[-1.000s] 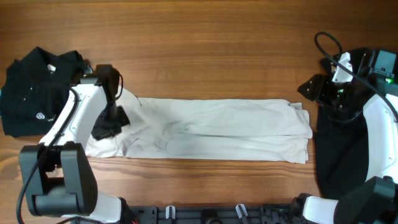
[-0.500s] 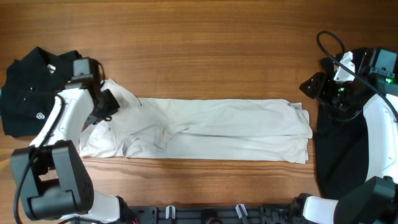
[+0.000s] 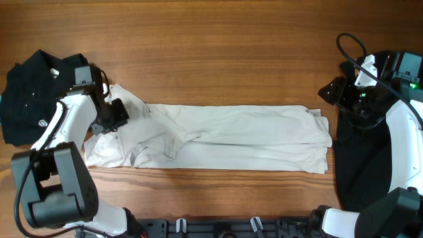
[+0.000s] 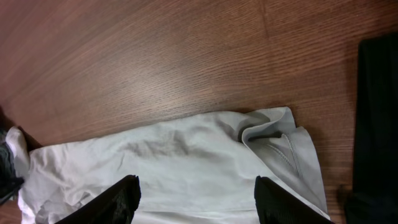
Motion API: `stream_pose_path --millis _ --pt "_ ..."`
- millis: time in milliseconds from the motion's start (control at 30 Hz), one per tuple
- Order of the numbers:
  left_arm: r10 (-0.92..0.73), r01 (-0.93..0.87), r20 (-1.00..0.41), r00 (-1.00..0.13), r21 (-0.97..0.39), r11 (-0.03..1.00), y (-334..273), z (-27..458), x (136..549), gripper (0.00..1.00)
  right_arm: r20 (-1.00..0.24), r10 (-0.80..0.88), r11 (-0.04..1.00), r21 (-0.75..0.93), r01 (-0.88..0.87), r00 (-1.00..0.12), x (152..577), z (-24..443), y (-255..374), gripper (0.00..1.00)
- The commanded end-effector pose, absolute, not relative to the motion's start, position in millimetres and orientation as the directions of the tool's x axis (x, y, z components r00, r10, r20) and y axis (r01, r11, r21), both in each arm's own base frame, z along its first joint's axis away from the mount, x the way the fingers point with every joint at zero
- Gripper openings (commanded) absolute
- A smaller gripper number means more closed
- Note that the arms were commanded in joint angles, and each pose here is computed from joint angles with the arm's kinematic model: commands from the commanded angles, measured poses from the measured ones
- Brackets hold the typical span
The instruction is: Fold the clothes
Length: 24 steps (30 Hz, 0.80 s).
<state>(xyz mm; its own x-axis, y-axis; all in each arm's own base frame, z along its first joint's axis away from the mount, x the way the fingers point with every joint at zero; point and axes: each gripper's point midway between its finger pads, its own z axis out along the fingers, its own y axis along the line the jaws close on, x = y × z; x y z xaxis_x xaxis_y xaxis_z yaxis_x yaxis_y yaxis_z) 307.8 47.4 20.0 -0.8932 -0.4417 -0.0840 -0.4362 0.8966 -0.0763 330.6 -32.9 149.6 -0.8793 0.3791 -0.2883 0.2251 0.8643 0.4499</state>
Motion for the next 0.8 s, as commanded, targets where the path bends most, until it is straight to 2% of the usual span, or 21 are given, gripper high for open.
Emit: stream_pose_path --millis 0,33,200,333,533,567,600,633,767 --pt "-0.423 -0.418 -0.051 -0.905 -0.078 0.905 45 10 302 0.13 -0.295 0.389 0.865 0.442 0.237 -0.873 331 151 -36 0.64" --pt "-0.423 -0.419 -0.057 -0.904 -0.080 0.905 45 10 303 0.04 -0.295 0.390 0.865 0.442 0.237 -0.872 331 151 -36 0.64" --pt "-0.434 -0.432 -0.038 -0.900 -0.049 0.901 52 21 297 0.04 -0.297 0.390 0.870 0.429 0.243 -0.872 330 150 -39 0.64" --pt "-0.469 -0.471 -0.044 -0.882 0.061 0.880 78 38 281 0.04 -0.288 0.439 0.875 0.351 0.333 -0.851 328 144 -56 0.64" --pt "-0.541 -0.545 -0.070 -0.838 0.104 0.832 94 39 278 0.04 -0.300 0.455 0.874 0.331 0.356 -0.838 330 143 -62 0.64" --pt "-0.540 -0.546 -0.079 -0.838 0.101 0.832 95 40 280 0.09 -0.300 0.455 0.874 0.331 0.356 -0.838 331 143 -62 0.64" --pt "-0.540 -0.546 -0.079 -0.838 0.095 0.833 94 39 281 0.20 -0.298 0.456 0.873 0.331 0.357 -0.838 331 142 -62 0.64" --pt "-0.538 -0.541 -0.062 -0.841 0.072 0.838 89 38 280 0.26 -0.295 0.456 0.873 0.331 0.358 -0.840 330 142 -62 0.64" --pt "-0.510 -0.509 -0.015 -0.860 -0.018 0.860 70 26 276 0.29 -0.287 0.458 0.872 0.331 0.361 -0.842 328 141 -61 0.64"
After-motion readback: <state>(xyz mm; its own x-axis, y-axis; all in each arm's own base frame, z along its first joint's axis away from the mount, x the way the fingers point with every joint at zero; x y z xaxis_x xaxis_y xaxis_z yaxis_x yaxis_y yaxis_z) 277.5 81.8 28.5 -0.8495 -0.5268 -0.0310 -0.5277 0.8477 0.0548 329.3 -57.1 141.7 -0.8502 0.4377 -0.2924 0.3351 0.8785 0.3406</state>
